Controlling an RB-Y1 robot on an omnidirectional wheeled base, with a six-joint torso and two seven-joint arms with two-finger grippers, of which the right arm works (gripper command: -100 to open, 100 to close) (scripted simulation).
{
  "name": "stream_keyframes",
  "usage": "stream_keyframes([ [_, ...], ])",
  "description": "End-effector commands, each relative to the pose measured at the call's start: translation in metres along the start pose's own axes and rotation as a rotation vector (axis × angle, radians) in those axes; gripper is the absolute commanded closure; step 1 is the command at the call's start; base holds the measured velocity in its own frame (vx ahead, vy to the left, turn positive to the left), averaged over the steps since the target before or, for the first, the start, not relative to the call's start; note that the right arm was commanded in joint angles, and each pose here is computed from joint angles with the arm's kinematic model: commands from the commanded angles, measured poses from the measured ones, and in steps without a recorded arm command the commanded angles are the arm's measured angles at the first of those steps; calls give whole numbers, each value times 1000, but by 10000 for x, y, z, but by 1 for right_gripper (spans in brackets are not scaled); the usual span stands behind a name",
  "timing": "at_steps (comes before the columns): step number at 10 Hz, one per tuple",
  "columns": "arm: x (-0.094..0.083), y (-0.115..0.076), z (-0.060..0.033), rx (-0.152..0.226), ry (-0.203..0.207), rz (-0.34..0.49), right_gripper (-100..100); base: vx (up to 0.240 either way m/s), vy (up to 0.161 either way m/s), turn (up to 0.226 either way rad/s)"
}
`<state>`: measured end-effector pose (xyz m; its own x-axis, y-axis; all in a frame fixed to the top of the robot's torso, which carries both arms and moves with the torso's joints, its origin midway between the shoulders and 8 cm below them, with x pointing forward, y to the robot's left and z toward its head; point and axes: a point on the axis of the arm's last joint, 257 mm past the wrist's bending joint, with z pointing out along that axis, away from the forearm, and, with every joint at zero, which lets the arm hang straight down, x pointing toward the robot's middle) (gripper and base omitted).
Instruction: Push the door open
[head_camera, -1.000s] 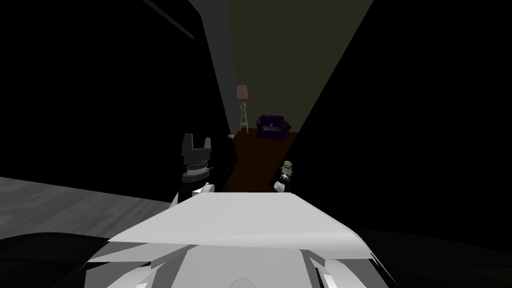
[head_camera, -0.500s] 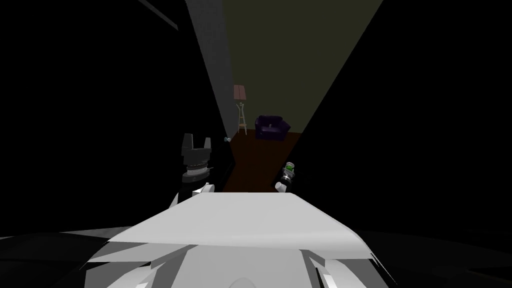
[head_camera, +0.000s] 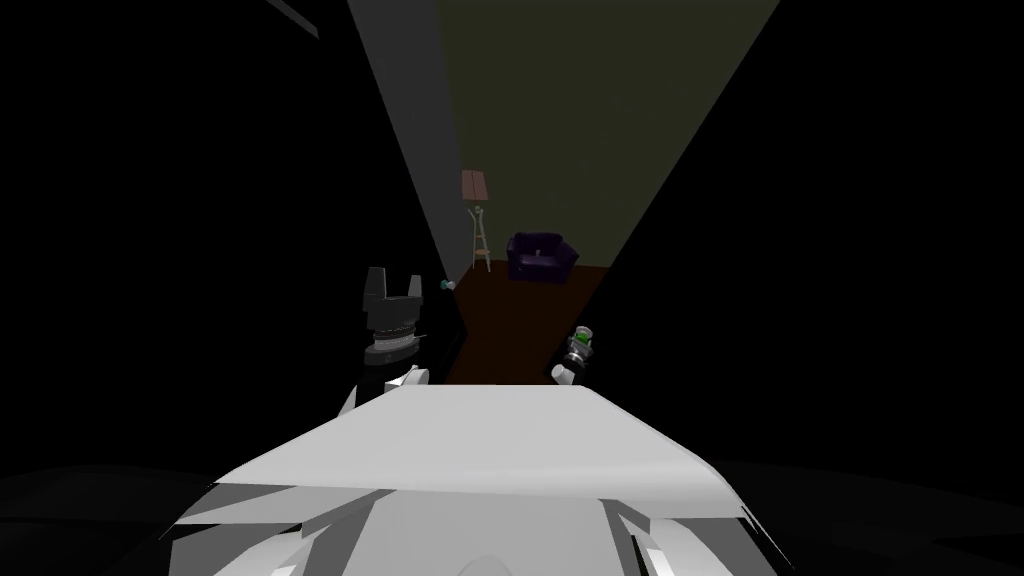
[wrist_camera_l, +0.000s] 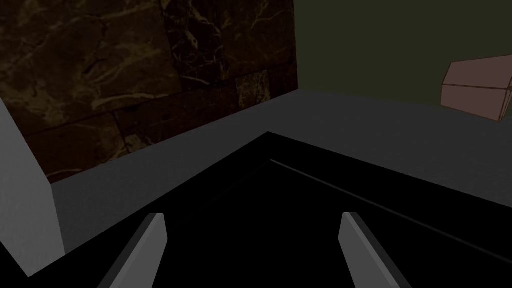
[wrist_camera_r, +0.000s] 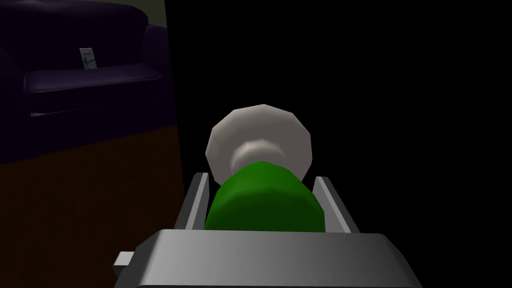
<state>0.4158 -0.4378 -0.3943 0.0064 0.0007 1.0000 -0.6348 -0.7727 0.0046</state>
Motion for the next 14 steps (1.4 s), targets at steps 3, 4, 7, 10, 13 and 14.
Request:
stream_keyframes([
  [3, 23, 235, 67, -53, 5, 1, 100, 190, -21, -51],
  [4, 23, 315, 81, -71, 5, 1, 100, 213, -43, -52],
  [7, 23, 474, 104, -109, 5, 2, 100, 100, -29, -24],
  [10, 23, 634, 121, -147, 4, 4, 100, 194, -18, -55],
  [13, 10, 774, 121, -179, 1, 6, 100, 140, -34, -43],
  [14, 10, 807, 123, -186, 1, 6, 100, 173, -48, -45],
])
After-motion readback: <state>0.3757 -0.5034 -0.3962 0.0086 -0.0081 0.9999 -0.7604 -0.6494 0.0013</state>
